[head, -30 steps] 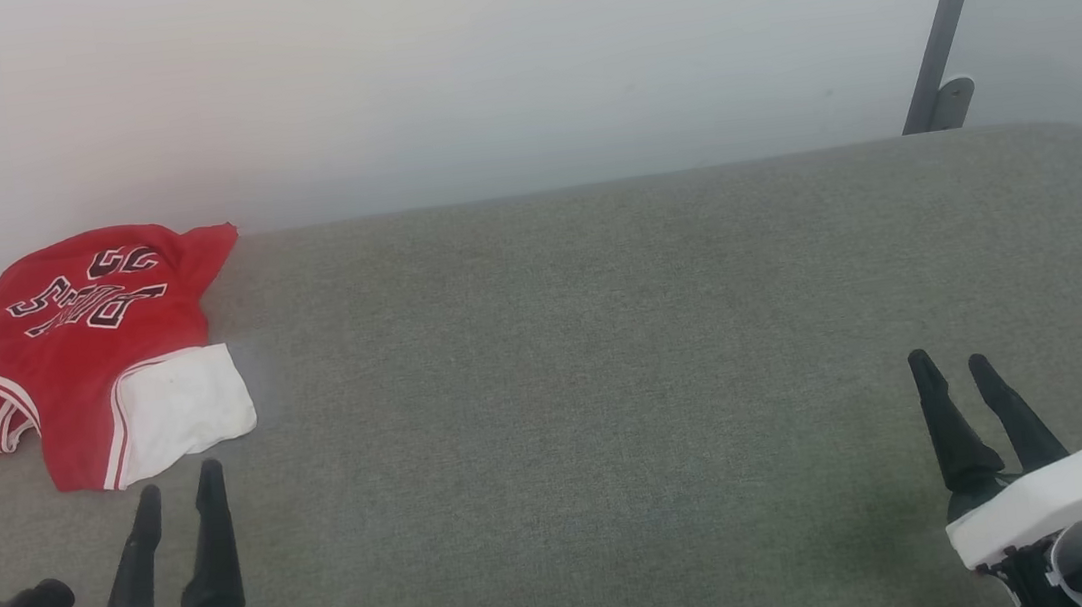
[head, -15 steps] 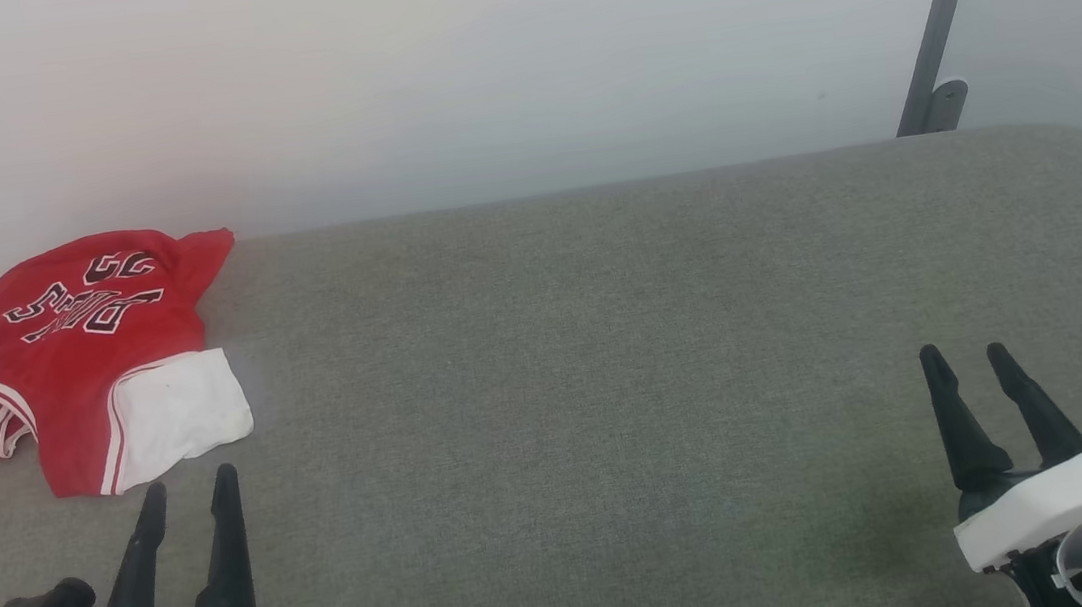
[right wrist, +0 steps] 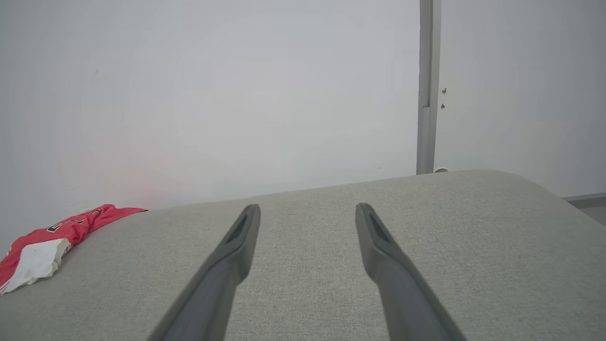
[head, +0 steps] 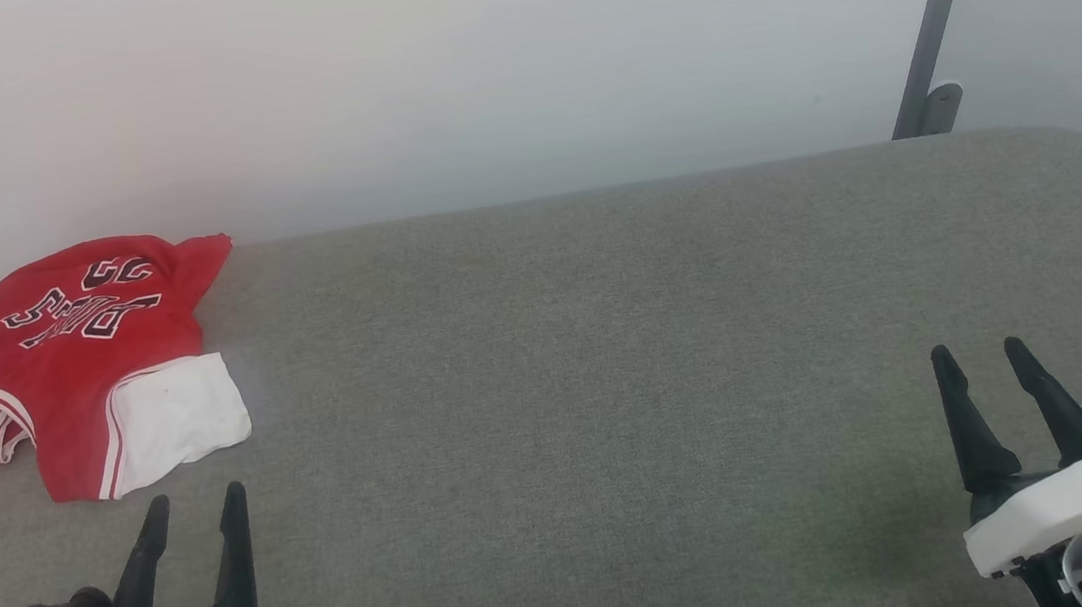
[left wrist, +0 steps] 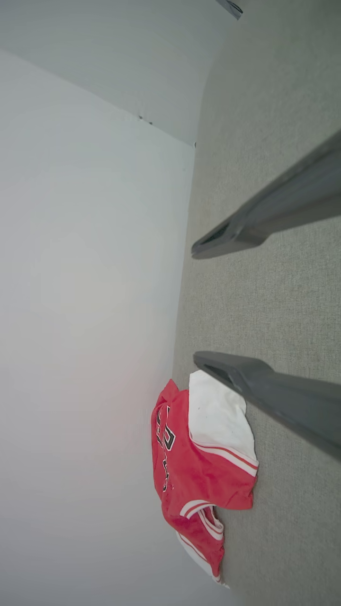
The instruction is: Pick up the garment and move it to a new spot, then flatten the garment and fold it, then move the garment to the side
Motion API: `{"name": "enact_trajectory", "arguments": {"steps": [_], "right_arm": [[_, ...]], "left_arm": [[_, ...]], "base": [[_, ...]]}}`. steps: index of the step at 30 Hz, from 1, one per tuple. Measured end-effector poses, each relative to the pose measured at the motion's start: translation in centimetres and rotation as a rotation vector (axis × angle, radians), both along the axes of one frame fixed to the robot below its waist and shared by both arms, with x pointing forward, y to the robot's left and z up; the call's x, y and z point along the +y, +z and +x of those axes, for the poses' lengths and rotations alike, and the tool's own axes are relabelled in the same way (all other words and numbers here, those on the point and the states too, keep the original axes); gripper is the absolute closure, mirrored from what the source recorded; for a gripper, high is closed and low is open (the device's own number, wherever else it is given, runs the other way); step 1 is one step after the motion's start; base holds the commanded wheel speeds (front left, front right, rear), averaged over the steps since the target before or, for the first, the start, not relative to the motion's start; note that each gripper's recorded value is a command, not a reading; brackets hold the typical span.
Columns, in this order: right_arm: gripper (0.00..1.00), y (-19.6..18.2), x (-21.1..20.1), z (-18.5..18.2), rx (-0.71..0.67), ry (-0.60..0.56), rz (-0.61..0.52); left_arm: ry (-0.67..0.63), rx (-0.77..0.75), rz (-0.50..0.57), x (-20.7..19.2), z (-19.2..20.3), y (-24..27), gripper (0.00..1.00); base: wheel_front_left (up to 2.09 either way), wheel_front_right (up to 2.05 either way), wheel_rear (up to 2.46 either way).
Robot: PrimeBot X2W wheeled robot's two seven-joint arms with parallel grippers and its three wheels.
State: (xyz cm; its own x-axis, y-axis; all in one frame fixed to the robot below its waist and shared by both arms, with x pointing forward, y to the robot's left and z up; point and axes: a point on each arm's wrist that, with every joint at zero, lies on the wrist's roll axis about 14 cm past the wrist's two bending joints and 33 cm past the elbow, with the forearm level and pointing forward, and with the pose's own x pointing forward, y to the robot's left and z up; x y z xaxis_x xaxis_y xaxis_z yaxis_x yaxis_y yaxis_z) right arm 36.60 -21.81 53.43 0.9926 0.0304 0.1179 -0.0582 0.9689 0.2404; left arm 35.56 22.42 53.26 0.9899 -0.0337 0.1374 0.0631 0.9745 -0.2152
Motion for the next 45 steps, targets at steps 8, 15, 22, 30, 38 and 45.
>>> {"name": "enact_trajectory", "arguments": {"steps": [8,15,22,30,38,45], "right_arm": [[0.0,0.2,-0.2,-0.2,-0.015,-0.006,-0.062],[0.0,0.3,-0.1,-0.4,-0.025,-0.002,-0.11],[0.0,0.4,-0.2,-0.5,-0.031,-0.002,-0.13],[0.0,0.4,-0.1,-0.6,-0.033,-0.001,-0.133],[0.0,0.5,1.6,-0.3,-0.041,0.048,-0.138],[0.0,0.7,6.1,0.8,-0.045,0.181,-0.145]], "left_arm": [[-0.008,-0.011,0.054,-0.1,-0.1,0.1,0.0],[-0.021,-0.024,0.102,-0.3,-0.1,0.4,0.0],[-0.027,-0.032,0.119,-0.4,-0.2,0.5,0.0],[-0.02,-0.031,0.114,-0.2,-0.3,0.5,0.0],[0.033,-0.022,0.101,1.5,-1.2,0.3,0.0],[0.16,-0.017,0.08,5.3,-3.5,0.4,0.0]], "base": [[0.0,0.0,0.0],[0.0,0.0,0.0],[0.0,0.0,0.0],[0.0,0.0,0.0],[0.0,0.0,0.0],[0.0,0.0,0.0]]}}
